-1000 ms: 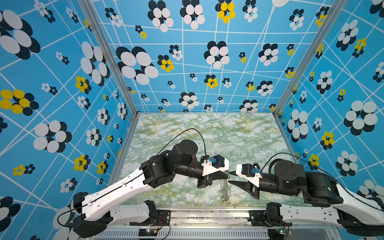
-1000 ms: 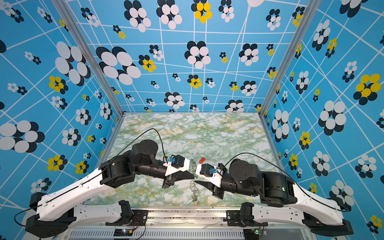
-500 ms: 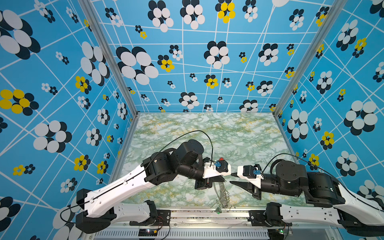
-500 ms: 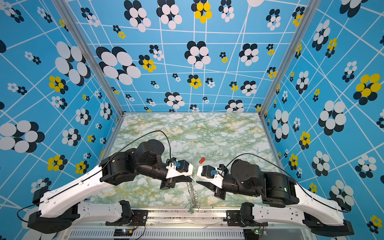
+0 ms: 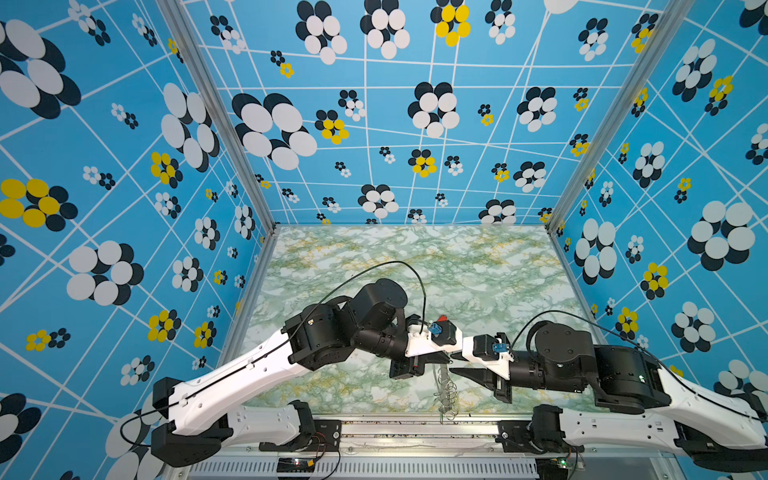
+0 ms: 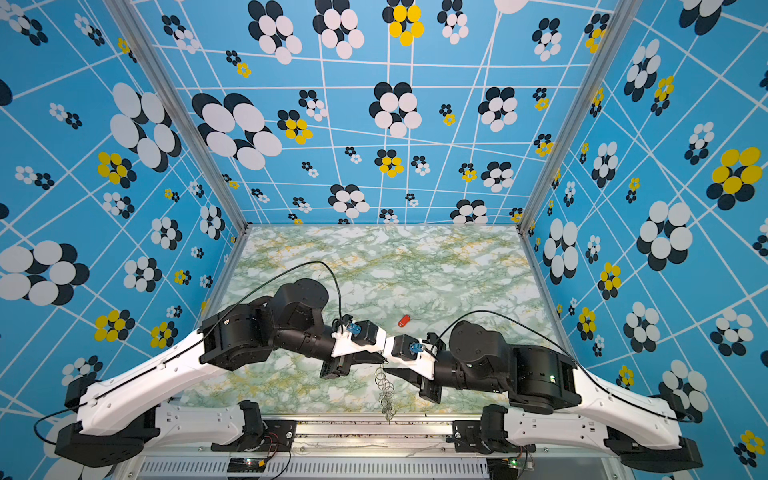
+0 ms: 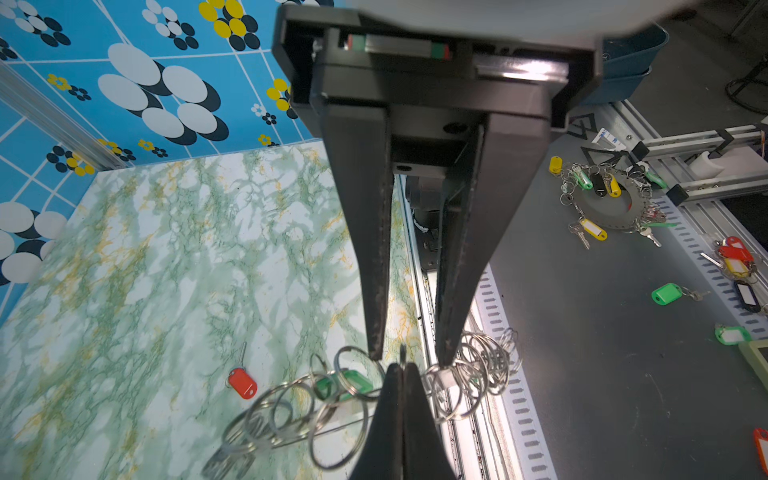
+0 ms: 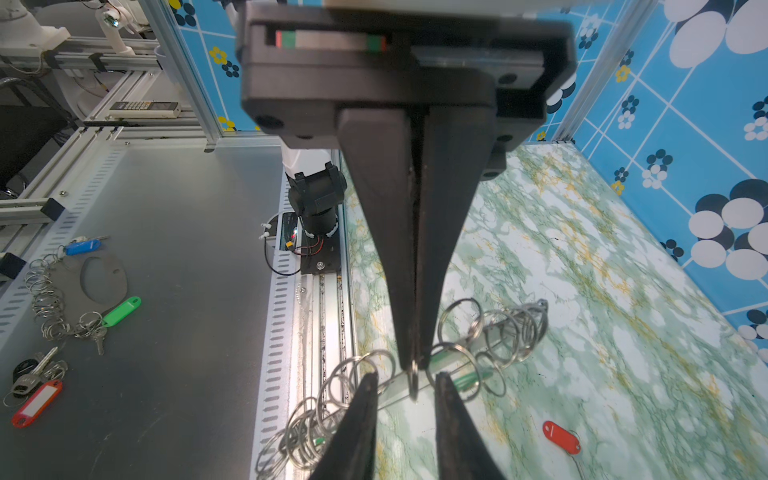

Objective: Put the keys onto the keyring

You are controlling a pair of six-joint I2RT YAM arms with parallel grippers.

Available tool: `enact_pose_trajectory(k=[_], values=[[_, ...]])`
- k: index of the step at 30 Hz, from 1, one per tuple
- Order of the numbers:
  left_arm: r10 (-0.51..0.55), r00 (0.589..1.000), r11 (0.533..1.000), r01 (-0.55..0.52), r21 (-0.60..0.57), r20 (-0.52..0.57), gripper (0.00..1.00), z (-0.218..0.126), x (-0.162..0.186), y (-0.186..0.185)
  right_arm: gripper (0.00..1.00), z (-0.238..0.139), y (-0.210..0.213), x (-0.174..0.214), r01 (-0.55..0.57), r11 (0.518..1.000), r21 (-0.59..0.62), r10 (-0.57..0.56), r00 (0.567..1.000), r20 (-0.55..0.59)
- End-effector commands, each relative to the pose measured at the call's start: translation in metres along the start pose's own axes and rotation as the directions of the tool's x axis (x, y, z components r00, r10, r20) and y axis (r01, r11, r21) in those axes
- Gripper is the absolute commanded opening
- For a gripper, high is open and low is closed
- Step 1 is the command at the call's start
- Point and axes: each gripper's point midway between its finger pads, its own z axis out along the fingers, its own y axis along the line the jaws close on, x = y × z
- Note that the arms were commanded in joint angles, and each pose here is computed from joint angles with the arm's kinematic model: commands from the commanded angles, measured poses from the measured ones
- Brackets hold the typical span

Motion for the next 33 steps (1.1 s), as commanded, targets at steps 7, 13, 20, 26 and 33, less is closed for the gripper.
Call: enact_pose_trajectory(k=[7, 13, 20, 26, 33], values=[[0.056, 0.995, 0.998, -0.056, -0.010, 0.084, 0.00, -0.011, -0.027, -0.003, 0.20, 0.004, 0.002, -0.005, -0.015, 1.000, -0.008, 0.016, 1.000, 0.026], [0.060, 0.994, 0.998, -0.059, -0.009, 0.095, 0.00, -0.013, -0.029, -0.004, 0.16, 0.005, 0.001, -0.002, -0.021, 1.000, -0.002, 0.021, 1.000, 0.014], [0.062, 0.993, 0.998, -0.061, -0.016, 0.100, 0.00, -0.014, -0.030, -0.005, 0.23, 0.005, 0.000, 0.002, -0.028, 1.000, 0.003, 0.028, 1.000, 0.004], [0.063, 0.992, 0.998, -0.061, -0.017, 0.105, 0.00, -0.015, -0.031, -0.005, 0.27, 0.004, 0.000, 0.004, -0.029, 1.000, 0.007, 0.029, 1.000, 0.001], [0.066, 0.992, 0.998, -0.065, -0.013, 0.111, 0.00, -0.015, -0.033, -0.006, 0.18, 0.002, -0.003, 0.001, -0.035, 0.999, 0.024, 0.034, 0.999, 0.015]])
